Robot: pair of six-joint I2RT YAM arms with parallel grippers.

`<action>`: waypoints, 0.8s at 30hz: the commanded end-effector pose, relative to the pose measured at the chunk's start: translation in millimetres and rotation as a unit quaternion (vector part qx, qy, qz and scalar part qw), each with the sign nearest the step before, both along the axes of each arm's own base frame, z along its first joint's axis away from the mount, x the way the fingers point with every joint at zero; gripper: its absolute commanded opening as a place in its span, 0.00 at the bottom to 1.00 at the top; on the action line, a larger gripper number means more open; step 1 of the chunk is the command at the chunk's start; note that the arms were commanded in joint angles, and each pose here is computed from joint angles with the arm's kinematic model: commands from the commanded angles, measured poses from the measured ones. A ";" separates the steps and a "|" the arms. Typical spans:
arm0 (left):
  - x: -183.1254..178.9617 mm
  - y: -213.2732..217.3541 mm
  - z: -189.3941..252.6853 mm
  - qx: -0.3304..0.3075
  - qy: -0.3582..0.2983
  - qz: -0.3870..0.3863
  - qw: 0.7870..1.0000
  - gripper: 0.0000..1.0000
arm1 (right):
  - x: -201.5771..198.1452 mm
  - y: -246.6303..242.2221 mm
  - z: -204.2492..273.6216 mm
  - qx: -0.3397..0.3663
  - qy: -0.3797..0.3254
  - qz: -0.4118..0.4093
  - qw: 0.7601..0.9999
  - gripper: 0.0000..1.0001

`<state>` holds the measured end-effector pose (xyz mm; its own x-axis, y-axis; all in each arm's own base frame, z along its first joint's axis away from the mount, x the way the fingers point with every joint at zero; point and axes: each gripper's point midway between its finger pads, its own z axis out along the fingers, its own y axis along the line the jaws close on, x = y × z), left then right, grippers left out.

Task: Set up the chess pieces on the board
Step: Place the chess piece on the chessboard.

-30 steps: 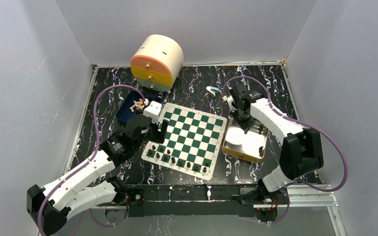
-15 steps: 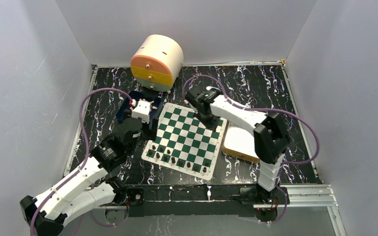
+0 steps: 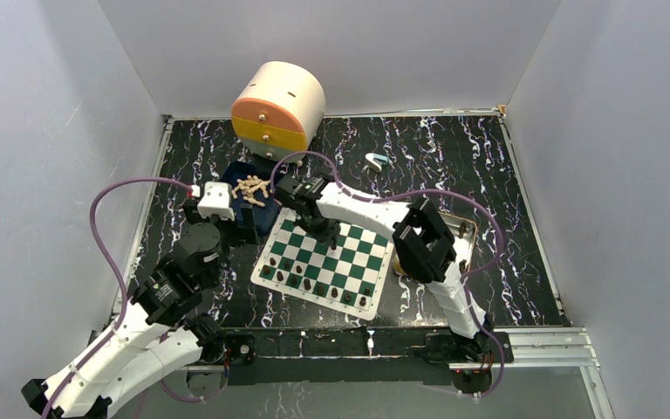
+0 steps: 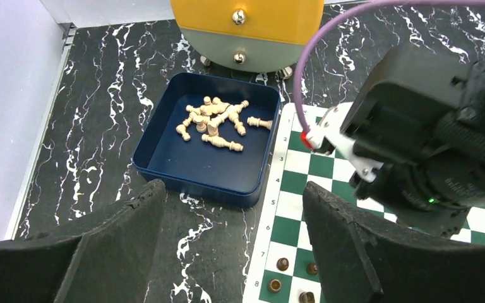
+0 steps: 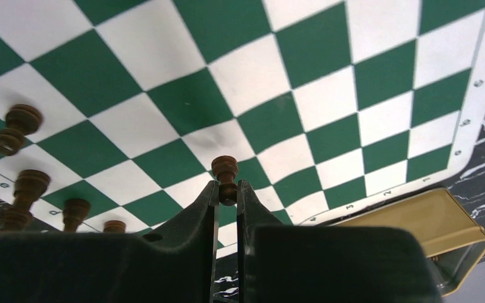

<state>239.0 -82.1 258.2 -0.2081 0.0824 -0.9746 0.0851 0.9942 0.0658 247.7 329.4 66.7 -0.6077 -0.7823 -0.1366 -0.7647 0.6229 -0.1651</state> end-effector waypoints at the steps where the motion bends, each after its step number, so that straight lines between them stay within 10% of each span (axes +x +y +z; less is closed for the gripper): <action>1: 0.8 7.1 6.3 -0.007 -0.021 0.019 1.000 0.77 | -16.1 17.4 3.6 0.001 0.016 0.010 1.000 0.14; 24: -12.0 30.3 27.7 -0.059 -0.084 0.048 0.994 0.78 | -54.1 54.2 -8.8 0.013 0.041 0.054 0.998 0.16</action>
